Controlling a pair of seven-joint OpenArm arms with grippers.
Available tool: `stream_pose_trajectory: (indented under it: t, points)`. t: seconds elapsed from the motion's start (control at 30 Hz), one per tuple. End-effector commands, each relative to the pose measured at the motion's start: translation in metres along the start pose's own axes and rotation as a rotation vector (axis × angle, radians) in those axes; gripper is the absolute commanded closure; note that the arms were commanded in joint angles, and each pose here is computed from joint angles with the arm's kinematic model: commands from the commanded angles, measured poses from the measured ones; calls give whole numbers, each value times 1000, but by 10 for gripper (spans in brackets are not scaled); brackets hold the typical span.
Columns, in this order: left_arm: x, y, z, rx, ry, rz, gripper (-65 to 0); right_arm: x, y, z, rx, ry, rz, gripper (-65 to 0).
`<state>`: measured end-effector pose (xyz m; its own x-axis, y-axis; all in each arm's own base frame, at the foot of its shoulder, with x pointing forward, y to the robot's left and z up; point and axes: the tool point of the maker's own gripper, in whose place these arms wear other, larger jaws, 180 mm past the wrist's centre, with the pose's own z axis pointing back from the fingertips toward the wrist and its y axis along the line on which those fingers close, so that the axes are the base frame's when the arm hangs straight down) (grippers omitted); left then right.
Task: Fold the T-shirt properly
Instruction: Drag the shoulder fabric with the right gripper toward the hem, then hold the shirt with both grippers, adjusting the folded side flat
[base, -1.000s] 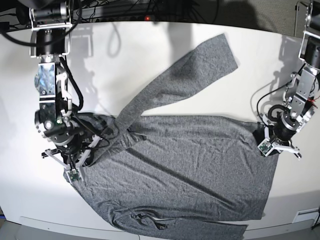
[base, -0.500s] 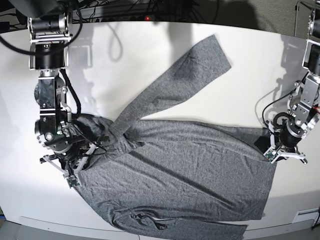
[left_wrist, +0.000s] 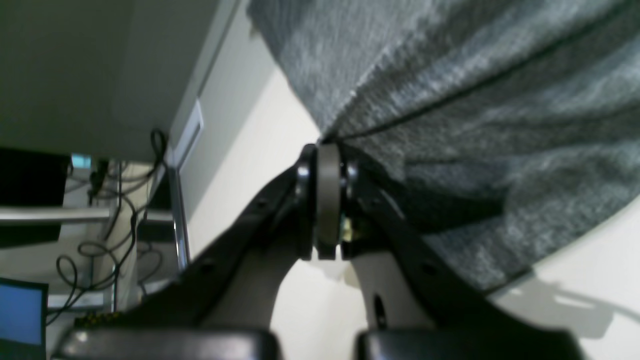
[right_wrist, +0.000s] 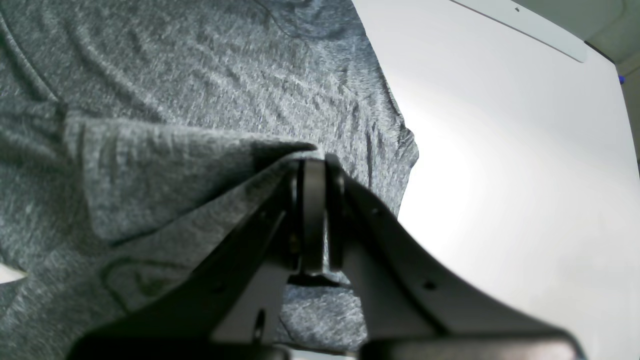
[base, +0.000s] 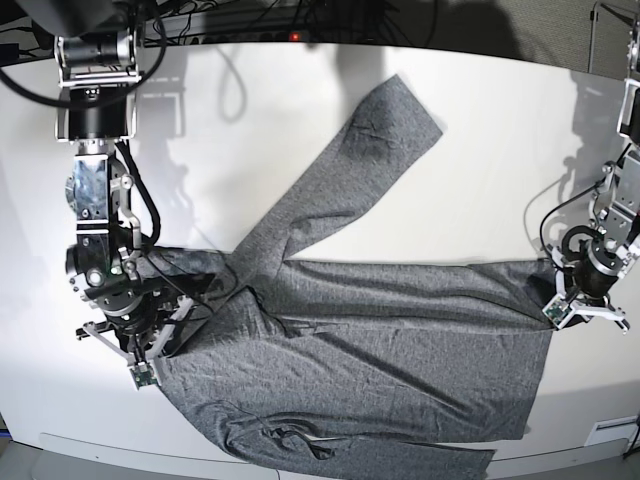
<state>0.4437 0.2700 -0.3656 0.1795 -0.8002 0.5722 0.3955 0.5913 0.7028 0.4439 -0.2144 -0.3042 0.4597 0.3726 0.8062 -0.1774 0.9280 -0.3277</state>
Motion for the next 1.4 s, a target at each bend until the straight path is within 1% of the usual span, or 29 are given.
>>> stream_pose_trajectory:
  t: [0.0, 0.07, 0.3, 0.43, 0.63, 0.8, 0.9, 1.07, 1.17, 1.23, 1.37]
  points:
    - [13, 26, 0, 57, -48, -12, 0, 26, -13, 3, -29, -76, 2, 0]
    - [19, 25, -1, 55, -75, -10, 0, 25, -13, 2, -27, -73, 0, 0]
    - [28, 14, -5, 44, -89, 10, 0, 17, -12, -3, -22, -64, -8, 0]
    - [34, 9, -8, 40, -102, 21, 0, 14, -12, -8, -18, -74, -15, 0]
    - [39, 19, -11, 57, -109, 22, 0, 5, -22, -29, -19, -29, -52, 0]
    - [28, 30, -16, 72, -74, 32, 0, 7, -31, -42, -24, -5, -76, 0]
    - [22, 31, -21, 71, -50, 48, 0, 9, -32, -43, -25, -10, -79, 0]
    - [19, 6, -35, 34, -32, 105, 0, 9, -24, -45, -12, -12, -88, 0]
    - [20, -7, -43, 2, -26, 73, 0, 13, -18, -46, -5, -25, -88, 0]
    - [19, -10, -47, -8, -13, 66, 0, 15, -17, -47, -10, -37, -73, 0]
    - [12, -7, -54, -10, 28, 90, 0, 11, -17, -52, -8, -44, -77, 0]
